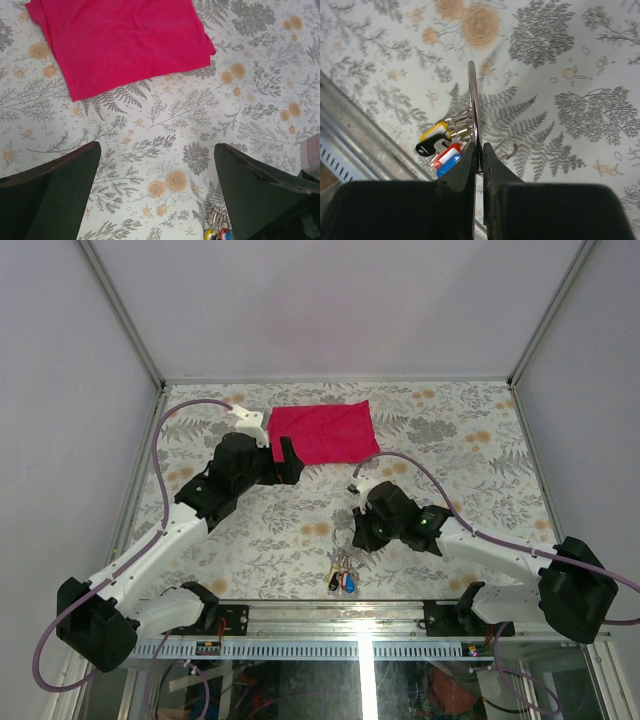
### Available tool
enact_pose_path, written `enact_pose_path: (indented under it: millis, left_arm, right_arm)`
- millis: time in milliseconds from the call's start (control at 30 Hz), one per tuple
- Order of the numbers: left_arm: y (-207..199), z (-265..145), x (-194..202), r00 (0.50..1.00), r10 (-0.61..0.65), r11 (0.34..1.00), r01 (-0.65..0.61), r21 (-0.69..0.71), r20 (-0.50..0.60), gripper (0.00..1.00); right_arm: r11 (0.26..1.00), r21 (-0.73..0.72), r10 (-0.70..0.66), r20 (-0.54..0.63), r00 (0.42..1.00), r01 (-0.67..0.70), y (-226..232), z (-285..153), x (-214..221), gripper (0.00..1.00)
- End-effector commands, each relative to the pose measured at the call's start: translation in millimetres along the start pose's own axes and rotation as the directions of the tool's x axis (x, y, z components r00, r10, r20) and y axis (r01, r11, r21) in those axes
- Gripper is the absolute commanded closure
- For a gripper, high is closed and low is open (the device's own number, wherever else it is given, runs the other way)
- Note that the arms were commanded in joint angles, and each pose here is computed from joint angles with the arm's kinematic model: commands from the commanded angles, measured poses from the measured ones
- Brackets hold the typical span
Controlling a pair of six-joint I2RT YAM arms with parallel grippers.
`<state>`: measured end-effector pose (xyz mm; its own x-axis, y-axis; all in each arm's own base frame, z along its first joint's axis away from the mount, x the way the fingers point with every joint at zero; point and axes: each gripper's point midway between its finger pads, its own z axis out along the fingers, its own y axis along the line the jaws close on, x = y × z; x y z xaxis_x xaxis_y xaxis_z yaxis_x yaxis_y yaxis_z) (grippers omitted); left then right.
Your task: Put the keys on the keyring
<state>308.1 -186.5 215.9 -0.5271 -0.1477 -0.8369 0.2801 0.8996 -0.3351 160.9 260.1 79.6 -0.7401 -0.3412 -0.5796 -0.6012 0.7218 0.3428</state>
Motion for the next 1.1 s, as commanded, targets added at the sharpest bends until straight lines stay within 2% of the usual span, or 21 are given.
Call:
enact_pose_path:
  millis: [0,233,300,433,567,633,800,900,1033,1067]
  left_arm:
    - [15,3,0,0.999,-0.033,0.996,0.032,-0.084,-0.014,0.00]
    - [31,6,11,0.991,-0.124,0.980,0.115,-0.164,-0.051,0.00]
    - [35,8,14,0.989,-0.135,0.976,0.122,-0.180,-0.063,0.00]
    - [42,7,14,0.994,-0.095,0.978,0.085,-0.191,-0.047,0.00]
    - [46,-1,6,0.998,-0.048,0.978,0.040,-0.203,-0.034,0.00]
    - [47,-9,-4,0.999,-0.035,0.976,0.033,-0.213,-0.004,0.00]
    - [49,-33,-34,0.992,-0.004,0.973,0.033,-0.231,0.127,0.00]
    - [54,-50,-49,0.979,0.021,0.966,0.032,-0.256,0.202,0.00]
    - [56,-71,-63,0.957,0.043,0.964,0.035,-0.264,0.286,0.00]
    - [56,-76,-67,0.951,0.047,0.964,0.037,-0.263,0.305,0.00]
  right_arm:
    - [0.998,0.065,0.005,0.114,0.993,-0.012,-16,12,-42,0.96]
    - [0.989,0.144,0.014,0.152,0.988,-0.036,-45,33,-61,0.82]
    - [0.987,0.152,0.021,0.178,0.984,-0.049,-51,36,-69,0.76]
    - [0.986,0.157,0.025,0.211,0.977,-0.059,-58,39,-85,0.64]
    - [0.979,0.191,0.013,0.277,0.961,-0.069,-66,23,-101,0.52]
    - [0.974,0.218,-0.008,0.334,0.942,-0.069,-68,6,-111,0.42]
    - [0.937,0.342,-0.106,0.488,0.866,-0.078,-77,-62,-139,0.26]
    - [0.907,0.410,-0.177,0.573,0.800,-0.094,-79,-115,-155,0.19]
    - [0.873,0.468,-0.243,0.658,0.713,-0.134,-79,-178,-164,0.02]
    - [0.869,0.473,-0.258,0.685,0.681,-0.146,-77,-196,-164,0.01]
